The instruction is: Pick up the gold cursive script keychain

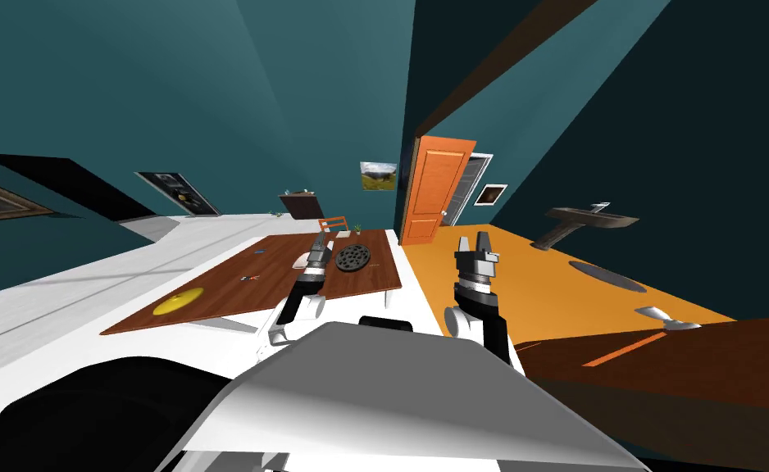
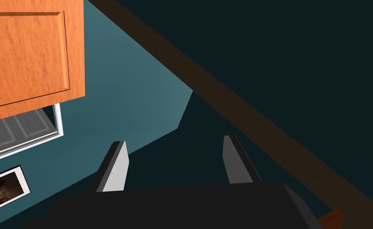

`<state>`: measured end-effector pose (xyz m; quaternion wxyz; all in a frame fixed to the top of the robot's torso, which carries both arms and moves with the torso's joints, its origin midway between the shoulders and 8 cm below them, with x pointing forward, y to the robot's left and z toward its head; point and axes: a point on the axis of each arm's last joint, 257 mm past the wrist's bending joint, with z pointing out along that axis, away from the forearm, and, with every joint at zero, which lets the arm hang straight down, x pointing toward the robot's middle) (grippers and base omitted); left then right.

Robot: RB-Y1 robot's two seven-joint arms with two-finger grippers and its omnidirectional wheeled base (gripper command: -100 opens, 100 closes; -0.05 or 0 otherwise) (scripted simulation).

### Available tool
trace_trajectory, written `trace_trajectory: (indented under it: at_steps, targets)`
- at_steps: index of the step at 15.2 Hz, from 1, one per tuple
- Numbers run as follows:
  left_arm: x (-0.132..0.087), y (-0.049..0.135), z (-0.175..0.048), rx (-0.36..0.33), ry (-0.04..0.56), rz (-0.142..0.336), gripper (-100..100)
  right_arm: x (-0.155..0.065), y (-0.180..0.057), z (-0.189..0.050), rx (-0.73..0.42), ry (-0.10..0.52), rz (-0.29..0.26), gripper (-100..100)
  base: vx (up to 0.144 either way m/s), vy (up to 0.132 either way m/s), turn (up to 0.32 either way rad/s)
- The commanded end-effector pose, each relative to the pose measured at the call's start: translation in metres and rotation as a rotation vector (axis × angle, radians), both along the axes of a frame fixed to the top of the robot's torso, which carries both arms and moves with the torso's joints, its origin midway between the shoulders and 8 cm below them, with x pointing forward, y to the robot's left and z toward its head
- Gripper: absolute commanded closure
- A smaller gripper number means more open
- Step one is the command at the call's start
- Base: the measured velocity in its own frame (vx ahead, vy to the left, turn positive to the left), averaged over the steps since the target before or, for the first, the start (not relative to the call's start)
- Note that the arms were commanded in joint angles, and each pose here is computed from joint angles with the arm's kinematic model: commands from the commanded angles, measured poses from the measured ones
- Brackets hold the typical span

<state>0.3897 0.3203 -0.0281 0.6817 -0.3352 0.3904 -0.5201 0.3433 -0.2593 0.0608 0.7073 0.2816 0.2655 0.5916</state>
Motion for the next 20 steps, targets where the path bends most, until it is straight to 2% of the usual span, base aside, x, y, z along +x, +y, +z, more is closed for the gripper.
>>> trace_trajectory:
  at_steps: [1,2,3,4,5,7,8,9,10,11,12,13,14,15,17,18,19,20]
  targets:
    - [0.009,0.014,-0.021,0.005,0.066,0.024,-100,0.000,0.000,0.000,0.000,0.000,0.000,0,-0.008,-0.057,-0.183]
    - [0.009,0.014,-0.021,0.005,0.066,0.024,-100,0.000,0.000,0.000,0.000,0.000,0.000,0,-0.010,-0.041,-0.046]
    - [0.016,0.031,-0.041,0.012,0.130,0.052,-100,0.000,0.000,0.000,0.000,0.000,0.000,0,-0.013,-0.050,-0.129]
    - [0.016,0.032,-0.044,0.010,0.137,0.054,-100,0.000,0.000,0.000,0.000,0.000,0.000,0,-0.018,-0.050,-0.163]
    - [0.021,0.050,-0.062,0.017,0.197,0.084,-100,0.000,0.000,0.000,0.000,0.000,0.000,0,-0.019,-0.066,-0.240]
    - [0.022,0.052,-0.068,0.014,0.212,0.088,-100,0.000,0.000,0.000,0.000,0.000,0.000,0,-0.011,-0.059,-0.115]
    - [0.025,0.071,-0.085,0.019,0.272,0.119,-100,0.000,0.000,0.000,0.000,0.000,0.000,0,-0.004,-0.055,-0.183]
    - [0.025,0.074,-0.093,0.015,0.288,0.124,-100,0.000,0.000,0.000,0.000,0.000,0.000,0,0.001,-0.054,-0.191]
    - [0.026,0.093,-0.103,0.022,0.327,0.154,-100,0.000,0.000,0.000,0.000,0.000,0.000,0,-0.005,-0.065,-0.237]
    - [0.026,0.098,-0.118,0.013,0.367,0.164,-100,0.000,0.000,0.000,0.000,0.000,0.000,0,-0.008,-0.071,-0.206]
    - [0.026,0.098,-0.119,0.013,0.367,0.164,-100,0.000,0.000,0.000,0.000,0.000,0.000,0,-0.002,-0.052,-0.057]
    - [0.025,0.122,-0.138,0.011,0.433,0.203,-100,0.000,0.000,0.000,0.000,0.000,0.000,0,0.002,-0.059,-0.184]
    - [0.025,0.124,-0.144,0.008,0.447,0.207,-100,0.000,0.000,0.000,0.000,0.000,0.000,0,0.004,-0.058,-0.184]
    - [0.021,0.148,-0.160,0.006,0.497,0.245,-100,0.000,0.000,0.000,0.000,0.000,0.000,0,0.003,-0.083,-0.258]
    - [0.020,0.150,-0.169,-0.001,0.528,0.251,-100,0.000,0.000,0.000,0.000,0.000,0.000,0,0.007,-0.071,-0.143]
    - [0.015,0.174,-0.182,-0.005,0.577,0.289,-100,0.000,0.000,0.000,0.000,0.000,0.000,0,0.009,-0.063,-0.175]
    - [0.013,0.178,-0.193,-0.013,0.605,0.297,-100,0.000,0.000,0.000,0.000,0.000,0.000,0,0.010,-0.064,-0.227]
    - [0.013,0.178,-0.194,-0.014,0.609,0.298,-100,0.000,0.000,0.000,0.000,0.000,0.000,0,0.006,-0.037,-0.086]
